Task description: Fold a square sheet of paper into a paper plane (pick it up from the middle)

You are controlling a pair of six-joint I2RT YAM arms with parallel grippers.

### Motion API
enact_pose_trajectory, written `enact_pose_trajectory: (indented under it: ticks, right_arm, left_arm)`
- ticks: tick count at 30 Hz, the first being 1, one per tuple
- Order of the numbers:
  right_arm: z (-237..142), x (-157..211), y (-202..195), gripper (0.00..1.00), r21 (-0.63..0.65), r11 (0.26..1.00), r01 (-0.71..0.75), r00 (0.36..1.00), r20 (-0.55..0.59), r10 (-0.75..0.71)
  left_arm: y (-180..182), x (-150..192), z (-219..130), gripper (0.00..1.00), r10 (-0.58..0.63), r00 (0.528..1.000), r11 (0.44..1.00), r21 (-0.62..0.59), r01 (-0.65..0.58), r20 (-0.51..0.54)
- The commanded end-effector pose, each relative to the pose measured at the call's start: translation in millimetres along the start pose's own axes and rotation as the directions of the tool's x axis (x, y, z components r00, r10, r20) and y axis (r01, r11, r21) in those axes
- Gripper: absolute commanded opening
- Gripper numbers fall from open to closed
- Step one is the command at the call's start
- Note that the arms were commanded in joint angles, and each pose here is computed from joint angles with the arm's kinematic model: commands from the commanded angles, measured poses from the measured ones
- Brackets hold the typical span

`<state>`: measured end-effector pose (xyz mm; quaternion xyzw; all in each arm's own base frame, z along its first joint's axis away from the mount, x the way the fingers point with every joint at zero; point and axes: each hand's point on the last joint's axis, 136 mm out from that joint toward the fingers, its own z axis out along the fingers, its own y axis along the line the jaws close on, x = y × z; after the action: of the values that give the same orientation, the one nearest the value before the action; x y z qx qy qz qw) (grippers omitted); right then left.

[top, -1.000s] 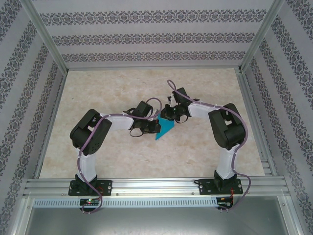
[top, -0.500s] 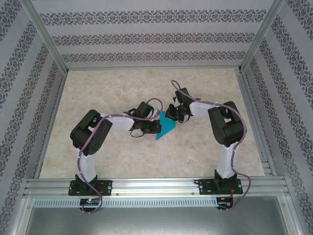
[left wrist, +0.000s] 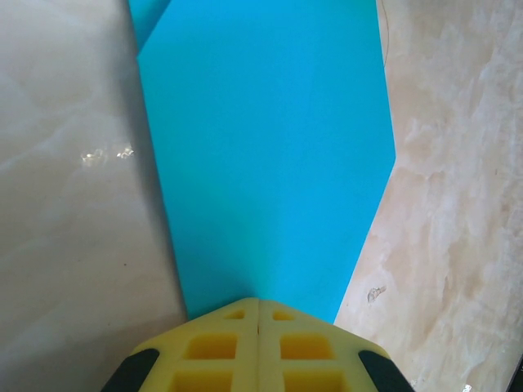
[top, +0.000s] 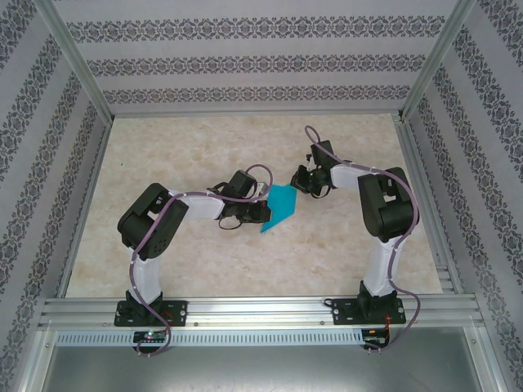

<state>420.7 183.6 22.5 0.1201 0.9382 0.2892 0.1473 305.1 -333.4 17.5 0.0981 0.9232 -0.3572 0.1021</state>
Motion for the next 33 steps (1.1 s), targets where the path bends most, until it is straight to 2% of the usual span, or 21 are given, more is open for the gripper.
enact_pose_trajectory:
  ticks: [1, 4, 10, 16, 22, 27, 33]
  right_arm:
    - [-34, -9, 42, 0.10, -0.119, 0.986, 0.117, 0.990, 0.094, -0.106]
    - [-37, 12, 50, 0.10, -0.151, 0.980, 0.131, 0.990, 0.069, -0.121]
    - [-10, 59, 53, 0.09, -0.155, 0.977, 0.145, 0.987, -0.039, -0.153]
    - [13, 78, 49, 0.06, -0.196, 0.971, 0.134, 0.981, -0.115, -0.159]
    - [20, 64, 18, 0.03, -0.147, 0.981, 0.123, 0.986, -0.097, -0.138]
    - [15, 25, -9, 0.02, -0.115, 0.991, 0.068, 0.997, -0.020, -0.070]
    - [8, -17, -14, 0.02, -0.095, 0.995, 0.038, 0.999, 0.040, -0.034]
  left_arm:
    - [48, 66, 14, 0.01, -0.106, 0.977, 0.982, -0.174, 0.073, -0.184]
    - [46, 64, 15, 0.01, -0.102, 0.978, 0.983, -0.172, 0.070, -0.180]
    - [46, 62, 15, 0.01, -0.100, 0.978, 0.982, -0.174, 0.068, -0.181]
    - [48, 63, 15, 0.01, -0.103, 0.978, 0.981, -0.182, 0.070, -0.183]
    - [52, 68, 14, 0.01, -0.114, 0.974, 0.977, -0.199, 0.074, -0.195]
    - [54, 74, 14, 0.01, -0.134, 0.970, 0.975, -0.200, 0.092, -0.203]
    - [54, 75, 14, 0.01, -0.135, 0.970, 0.976, -0.196, 0.095, -0.201]
